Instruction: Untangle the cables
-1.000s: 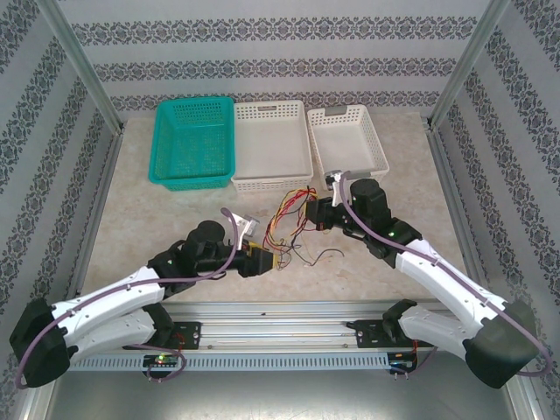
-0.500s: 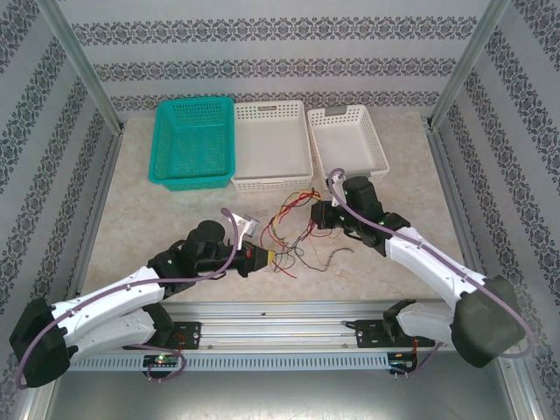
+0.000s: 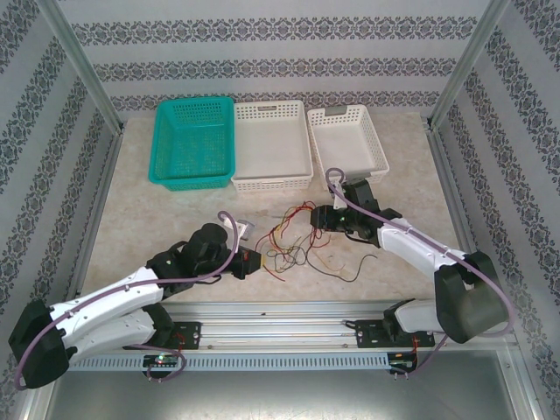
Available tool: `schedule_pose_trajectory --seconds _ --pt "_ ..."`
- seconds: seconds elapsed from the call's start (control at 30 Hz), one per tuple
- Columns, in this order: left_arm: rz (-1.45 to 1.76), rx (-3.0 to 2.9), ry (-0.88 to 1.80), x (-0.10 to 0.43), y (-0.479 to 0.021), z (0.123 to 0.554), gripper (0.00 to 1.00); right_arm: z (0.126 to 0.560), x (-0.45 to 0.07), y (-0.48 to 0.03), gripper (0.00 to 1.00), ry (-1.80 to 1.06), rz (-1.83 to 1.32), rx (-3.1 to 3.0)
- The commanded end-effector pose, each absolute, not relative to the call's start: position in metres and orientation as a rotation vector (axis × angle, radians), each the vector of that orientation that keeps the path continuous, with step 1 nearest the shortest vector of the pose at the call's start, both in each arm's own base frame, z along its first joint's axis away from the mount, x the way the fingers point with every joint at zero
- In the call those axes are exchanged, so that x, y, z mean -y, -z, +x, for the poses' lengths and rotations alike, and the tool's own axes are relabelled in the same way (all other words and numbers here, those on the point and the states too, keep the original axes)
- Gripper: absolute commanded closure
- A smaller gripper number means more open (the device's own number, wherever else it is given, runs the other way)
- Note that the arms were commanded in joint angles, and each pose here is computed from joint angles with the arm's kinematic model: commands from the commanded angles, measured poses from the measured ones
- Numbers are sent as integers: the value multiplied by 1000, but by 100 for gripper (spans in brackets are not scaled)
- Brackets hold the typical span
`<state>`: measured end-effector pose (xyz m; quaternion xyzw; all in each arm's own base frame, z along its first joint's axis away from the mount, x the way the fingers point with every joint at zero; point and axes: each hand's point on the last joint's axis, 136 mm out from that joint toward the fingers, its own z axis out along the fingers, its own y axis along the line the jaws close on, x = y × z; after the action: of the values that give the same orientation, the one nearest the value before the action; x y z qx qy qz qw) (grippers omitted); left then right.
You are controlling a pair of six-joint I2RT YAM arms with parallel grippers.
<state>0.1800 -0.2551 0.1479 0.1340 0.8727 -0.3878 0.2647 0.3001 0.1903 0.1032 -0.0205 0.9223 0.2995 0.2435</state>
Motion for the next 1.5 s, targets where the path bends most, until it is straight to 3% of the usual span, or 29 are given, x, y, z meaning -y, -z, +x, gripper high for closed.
schedule_pose_trajectory --seconds 0.0,0.2,0.4,0.6,1.47 --pt "282 -2399 984 252 -149 189 100 297 -194 -116 52 -879 -91 -2483" --pt "214 -2409 936 250 -152 200 100 277 -204 -134 38 -978 -183 -2443" --pt "206 -2423 946 256 -154 204 100 244 -230 -154 33 -1076 -367 -2328" --pt "207 -2419 979 263 -155 206 100 228 -264 -145 34 -1026 -533 -2292" --pt "143 -2353 1174 276 -182 201 100 252 -286 -120 38 -879 -566 -2071"
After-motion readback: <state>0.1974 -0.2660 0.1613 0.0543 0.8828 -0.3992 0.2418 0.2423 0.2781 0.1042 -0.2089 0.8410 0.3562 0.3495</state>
